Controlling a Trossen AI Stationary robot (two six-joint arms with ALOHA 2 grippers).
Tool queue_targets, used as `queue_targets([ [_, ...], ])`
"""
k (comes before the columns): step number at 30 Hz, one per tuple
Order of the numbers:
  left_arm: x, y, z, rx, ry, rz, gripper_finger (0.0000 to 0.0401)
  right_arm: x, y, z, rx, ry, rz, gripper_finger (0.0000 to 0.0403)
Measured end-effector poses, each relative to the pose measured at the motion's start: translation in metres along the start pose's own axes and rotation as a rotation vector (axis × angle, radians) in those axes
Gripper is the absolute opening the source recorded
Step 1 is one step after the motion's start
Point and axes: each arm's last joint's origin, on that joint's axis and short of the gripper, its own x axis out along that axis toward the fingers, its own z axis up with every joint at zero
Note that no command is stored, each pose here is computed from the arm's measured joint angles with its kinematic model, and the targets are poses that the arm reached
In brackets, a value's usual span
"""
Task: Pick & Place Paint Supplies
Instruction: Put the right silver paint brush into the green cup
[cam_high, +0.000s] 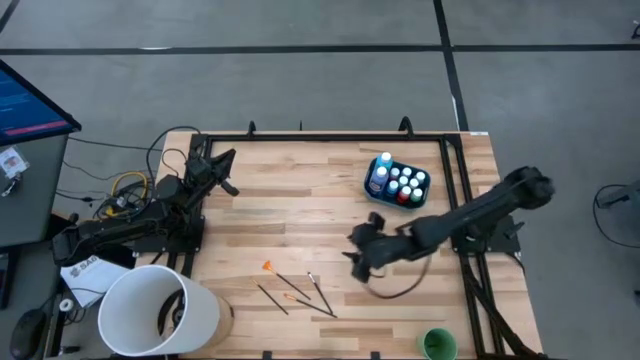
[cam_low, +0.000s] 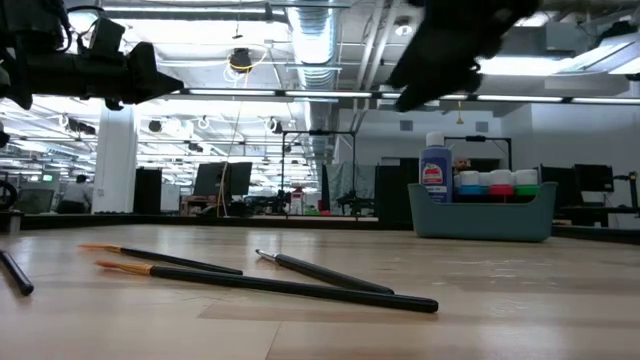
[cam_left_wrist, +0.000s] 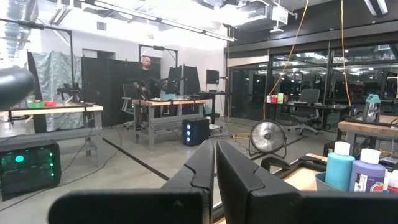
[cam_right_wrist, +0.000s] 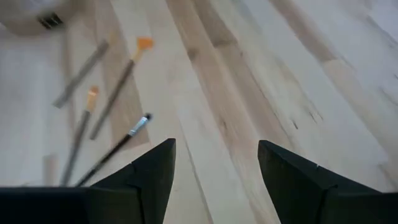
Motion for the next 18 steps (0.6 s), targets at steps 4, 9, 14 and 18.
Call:
queue_targets([
  [4, 0.0, 0.0, 0.0, 0.0, 0.0, 0.0, 0.0008, 0.035, 0.016, 0.007, -0.065, 0.11, -0.059, 0.0224],
  [9, 0.0, 0.0, 0.0, 0.0, -0.001, 0.0, 0.0008, 0.076, 0.034, 0.012, -0.092, 0.211, -0.044, 0.0224],
  [14, 0.0, 0.0, 0.0, 0.0, -0.001, 0.0, 0.0008, 0.11, 0.048, 0.02, -0.108, 0.236, -0.021, 0.0223],
  [18, 0.0, 0.0, 0.0, 0.0, -0.001, 0.0, 0.0008, 0.128, 0.052, 0.024, -0.104, 0.24, -0.031, 0.0223],
])
